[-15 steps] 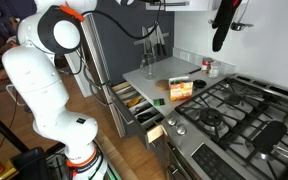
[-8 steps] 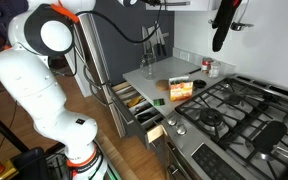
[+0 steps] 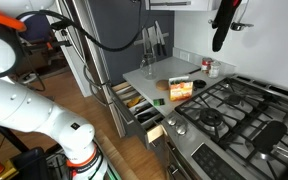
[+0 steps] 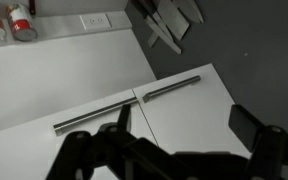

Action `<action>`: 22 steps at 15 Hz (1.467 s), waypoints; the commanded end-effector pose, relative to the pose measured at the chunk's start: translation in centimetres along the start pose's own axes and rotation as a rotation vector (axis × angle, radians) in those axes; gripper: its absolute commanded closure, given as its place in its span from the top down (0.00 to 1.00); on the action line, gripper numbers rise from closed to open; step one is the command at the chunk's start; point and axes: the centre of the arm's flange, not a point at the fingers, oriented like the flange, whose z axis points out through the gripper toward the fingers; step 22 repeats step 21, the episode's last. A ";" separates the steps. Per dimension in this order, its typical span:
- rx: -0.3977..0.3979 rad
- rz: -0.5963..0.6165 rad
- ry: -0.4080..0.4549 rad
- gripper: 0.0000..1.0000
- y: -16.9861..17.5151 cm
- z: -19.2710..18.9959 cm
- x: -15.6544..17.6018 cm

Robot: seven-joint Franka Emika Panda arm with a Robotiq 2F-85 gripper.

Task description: Remove the spatula from the glass mug then put it in the top cupboard

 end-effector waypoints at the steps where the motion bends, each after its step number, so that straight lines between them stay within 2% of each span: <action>1: -0.039 0.013 -0.107 1.00 -1.0 -5.3 -4.0; 6: -0.053 0.019 -0.104 1.00 -1.8 -10.3 -6.3; 9: -0.111 0.067 -0.076 1.00 -1.4 -12.8 -7.3; 13: -0.125 0.120 -0.057 1.00 -0.6 -15.0 -8.5; 16: -0.122 0.169 -0.046 1.00 -0.2 -15.7 -9.2; 17: -0.110 0.121 -0.034 1.00 -0.8 -15.3 -7.5; 22: -0.111 0.122 -0.033 1.00 -0.8 -15.3 -7.6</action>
